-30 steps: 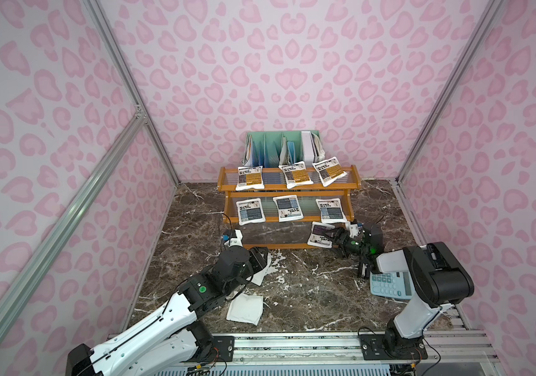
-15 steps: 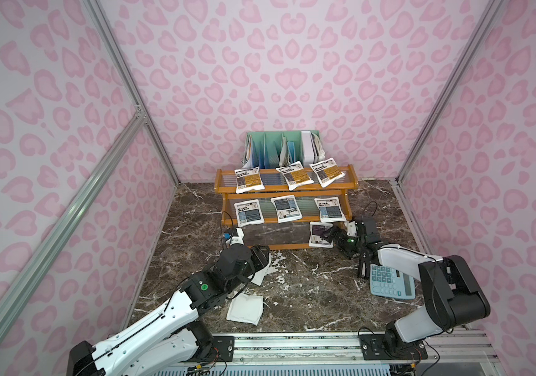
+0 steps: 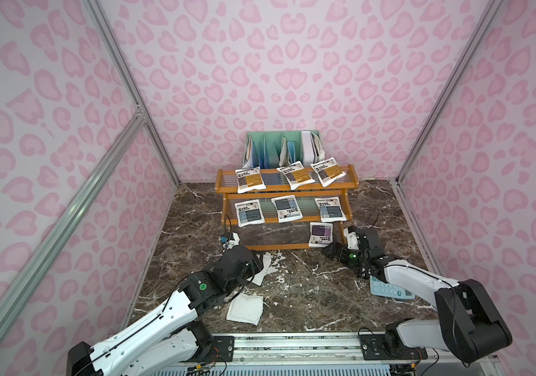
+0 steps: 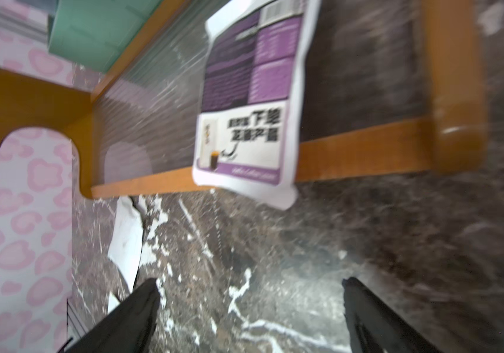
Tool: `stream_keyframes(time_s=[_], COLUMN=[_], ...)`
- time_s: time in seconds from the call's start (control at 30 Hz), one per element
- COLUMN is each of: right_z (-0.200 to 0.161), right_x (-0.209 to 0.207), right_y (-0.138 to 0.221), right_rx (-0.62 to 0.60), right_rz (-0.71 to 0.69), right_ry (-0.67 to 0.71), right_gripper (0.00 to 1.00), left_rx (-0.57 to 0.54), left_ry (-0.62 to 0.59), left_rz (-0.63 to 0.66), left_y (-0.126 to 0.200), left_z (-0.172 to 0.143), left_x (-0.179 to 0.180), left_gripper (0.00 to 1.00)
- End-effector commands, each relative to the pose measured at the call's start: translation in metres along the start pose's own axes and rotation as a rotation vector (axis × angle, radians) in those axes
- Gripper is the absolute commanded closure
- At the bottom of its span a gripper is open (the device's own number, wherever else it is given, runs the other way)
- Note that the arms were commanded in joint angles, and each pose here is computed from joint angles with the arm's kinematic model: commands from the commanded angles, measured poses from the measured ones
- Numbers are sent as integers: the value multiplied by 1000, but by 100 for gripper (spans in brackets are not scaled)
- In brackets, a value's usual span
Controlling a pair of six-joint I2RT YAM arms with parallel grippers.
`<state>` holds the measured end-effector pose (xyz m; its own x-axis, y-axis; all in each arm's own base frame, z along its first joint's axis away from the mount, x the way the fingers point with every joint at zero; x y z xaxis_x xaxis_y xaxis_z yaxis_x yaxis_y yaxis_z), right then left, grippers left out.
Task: Place the bagged coffee beans on the shelf by color
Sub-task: Place the bagged coffee beans on the shelf, then move the bagged coffee beans to the center of the board.
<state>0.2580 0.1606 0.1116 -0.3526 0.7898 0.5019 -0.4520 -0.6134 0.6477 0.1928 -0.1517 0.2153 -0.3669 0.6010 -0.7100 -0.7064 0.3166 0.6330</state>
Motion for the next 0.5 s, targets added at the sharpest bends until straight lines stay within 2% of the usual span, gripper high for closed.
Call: stream_keyframes(time_s=[0.0, 0.13, 0.23, 0.33, 0.47], right_z=[-11, -15, -11, -6, -7], right_x=[29, 73, 89, 96, 98], right_y=[3, -2, -5, -6, -7], right_rx=[35, 58, 65, 50, 54], right_rz=[63, 126, 148, 182, 210], right_ry=[158, 316, 376, 392, 399], right_gripper=[6, 7, 10, 11, 11], left_rx=[-27, -7, -7, 1, 16], left_ry=[-17, -1, 6, 9, 74], left_rz=[242, 389, 480, 502, 478], left_y=[1, -5, -11, -19, -34], left_z=[1, -7, -11, -15, -16], left_x=[44, 70, 87, 96, 110], left_gripper=[53, 53, 51, 48, 35])
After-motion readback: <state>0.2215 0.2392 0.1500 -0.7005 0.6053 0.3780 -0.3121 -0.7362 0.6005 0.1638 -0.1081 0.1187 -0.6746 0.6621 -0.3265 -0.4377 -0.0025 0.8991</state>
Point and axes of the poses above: each gripper's point midway between its finger pads, its own y axis back along the fingers, its own x axis along the line the jaws close on, z = x × y, the point moved 5 cm from there along y, back along the fingers, and after that the axes turned 15 degrees about y, right-handed, at the moved point
